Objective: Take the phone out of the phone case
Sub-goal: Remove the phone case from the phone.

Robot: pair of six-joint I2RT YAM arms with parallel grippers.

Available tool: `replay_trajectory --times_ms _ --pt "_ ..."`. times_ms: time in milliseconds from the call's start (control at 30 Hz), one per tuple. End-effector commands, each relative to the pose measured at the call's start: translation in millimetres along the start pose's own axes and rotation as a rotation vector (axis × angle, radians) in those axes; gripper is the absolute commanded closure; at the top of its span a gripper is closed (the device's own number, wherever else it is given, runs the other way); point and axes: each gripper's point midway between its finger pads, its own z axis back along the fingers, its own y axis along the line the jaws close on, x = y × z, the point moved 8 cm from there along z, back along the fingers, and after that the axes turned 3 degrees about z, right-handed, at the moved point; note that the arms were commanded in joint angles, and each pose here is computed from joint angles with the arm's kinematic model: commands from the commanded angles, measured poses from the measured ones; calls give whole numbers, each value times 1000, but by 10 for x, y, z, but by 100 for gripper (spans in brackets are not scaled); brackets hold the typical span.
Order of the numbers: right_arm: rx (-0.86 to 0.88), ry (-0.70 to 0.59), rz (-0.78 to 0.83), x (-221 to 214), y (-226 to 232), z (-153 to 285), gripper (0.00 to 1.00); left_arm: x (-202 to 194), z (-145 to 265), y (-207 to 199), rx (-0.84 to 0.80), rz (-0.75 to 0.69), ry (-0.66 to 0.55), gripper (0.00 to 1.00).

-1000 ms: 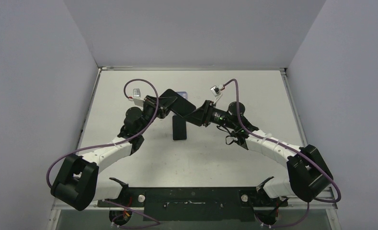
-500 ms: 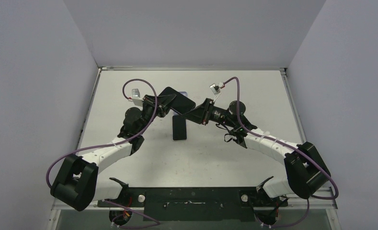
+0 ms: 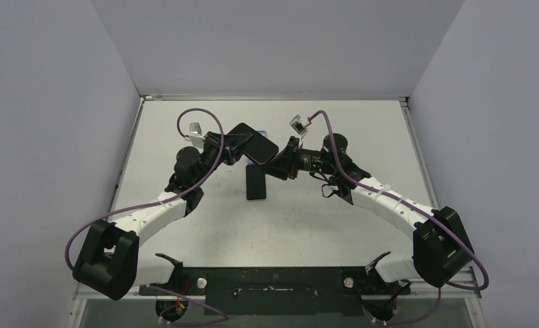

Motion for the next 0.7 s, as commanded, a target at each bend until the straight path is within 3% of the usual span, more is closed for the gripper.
replay_trajectory --times_ms 0,200,367,467,667 --pt "-50 -26 272 214 -68 -61 100 -372 65 -246 -46 -16 296 100" --pt "-96 13 289 179 -142 -54 100 -341 74 -294 -60 -75 332 100" --pt "-103 49 269 87 -139 95 98 -168 102 -302 -58 -232 332 100" --pt "-84 97 248 21 -116 226 90 -81 111 -262 -50 -354 367 100" --pt "18 171 306 -60 60 386 60 -12 127 -231 -52 -582 495 100"
